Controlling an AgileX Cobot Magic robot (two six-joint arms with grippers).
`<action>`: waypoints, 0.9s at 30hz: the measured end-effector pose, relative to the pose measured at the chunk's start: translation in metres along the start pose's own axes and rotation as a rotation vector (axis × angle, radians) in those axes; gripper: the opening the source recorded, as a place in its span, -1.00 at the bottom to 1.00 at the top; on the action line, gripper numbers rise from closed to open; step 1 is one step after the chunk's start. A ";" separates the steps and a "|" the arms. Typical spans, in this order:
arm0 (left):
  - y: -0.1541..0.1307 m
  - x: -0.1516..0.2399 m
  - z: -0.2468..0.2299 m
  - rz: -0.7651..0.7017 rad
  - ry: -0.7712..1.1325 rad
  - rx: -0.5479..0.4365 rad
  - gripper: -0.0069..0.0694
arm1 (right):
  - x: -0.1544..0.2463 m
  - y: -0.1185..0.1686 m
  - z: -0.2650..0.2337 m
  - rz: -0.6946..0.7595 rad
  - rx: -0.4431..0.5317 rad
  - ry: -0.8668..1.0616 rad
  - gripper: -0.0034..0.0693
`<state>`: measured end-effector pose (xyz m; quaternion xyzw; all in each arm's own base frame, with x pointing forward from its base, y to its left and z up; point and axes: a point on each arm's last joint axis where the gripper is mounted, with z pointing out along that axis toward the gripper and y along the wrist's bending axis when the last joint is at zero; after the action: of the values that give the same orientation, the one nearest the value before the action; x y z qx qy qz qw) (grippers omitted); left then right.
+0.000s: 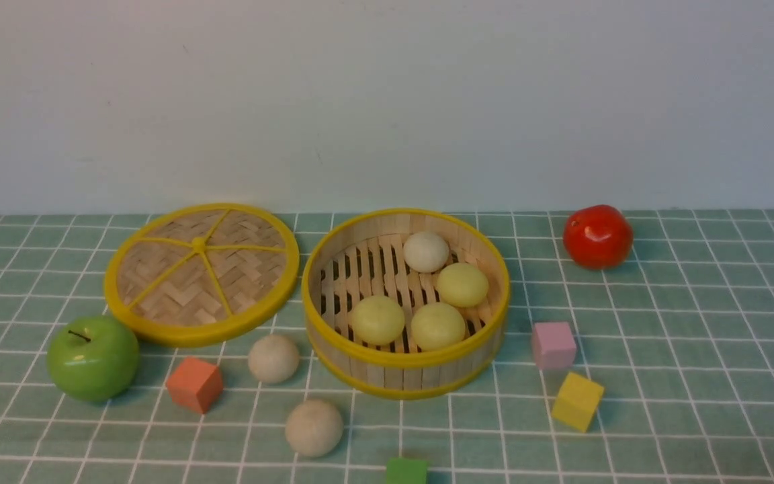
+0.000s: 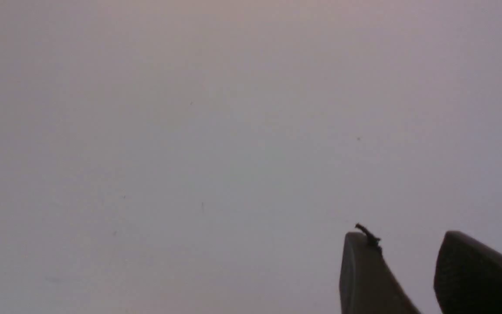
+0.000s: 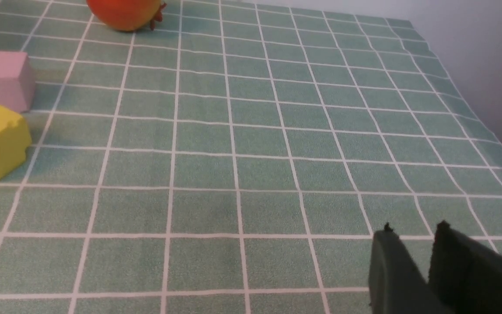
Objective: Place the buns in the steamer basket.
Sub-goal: Use the left arm to grab a steamed stuffed bun
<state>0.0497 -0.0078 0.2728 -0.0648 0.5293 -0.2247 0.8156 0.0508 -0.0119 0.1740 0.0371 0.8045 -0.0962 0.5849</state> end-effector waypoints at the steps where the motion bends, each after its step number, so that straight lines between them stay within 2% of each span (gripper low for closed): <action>1: -0.004 -0.011 0.008 -0.017 0.004 -0.003 -0.20 | 0.000 0.000 0.000 0.000 0.000 0.000 -0.49; 3: -0.010 -0.026 0.025 -0.050 0.048 -0.026 -0.20 | 0.000 0.000 0.000 0.000 0.000 0.000 -0.48; 6: -0.011 -0.030 0.053 -0.085 0.211 -0.109 -0.20 | 0.000 0.000 0.000 0.000 0.000 0.000 -0.47; 12: 0.009 0.015 0.078 -0.074 0.618 -0.310 -0.20 | 0.000 0.000 0.000 -0.001 0.000 0.000 -0.47; 20: 0.028 0.061 0.097 -0.229 0.833 -0.482 -0.20 | 0.000 0.000 0.000 0.000 0.000 0.000 -0.44; 25: 0.034 0.077 0.122 -0.223 1.036 -0.584 -0.20 | 0.000 0.000 0.000 0.000 0.000 0.000 -0.42; 27: 0.034 0.078 0.130 -0.198 1.086 -0.590 -0.20 | 0.000 0.000 0.000 0.000 0.000 0.000 -0.42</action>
<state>0.2025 -0.0286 0.2521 -0.2124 0.8995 -0.1446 0.3534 0.0508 -0.0119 0.1740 0.0371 0.8045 -0.0959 0.5849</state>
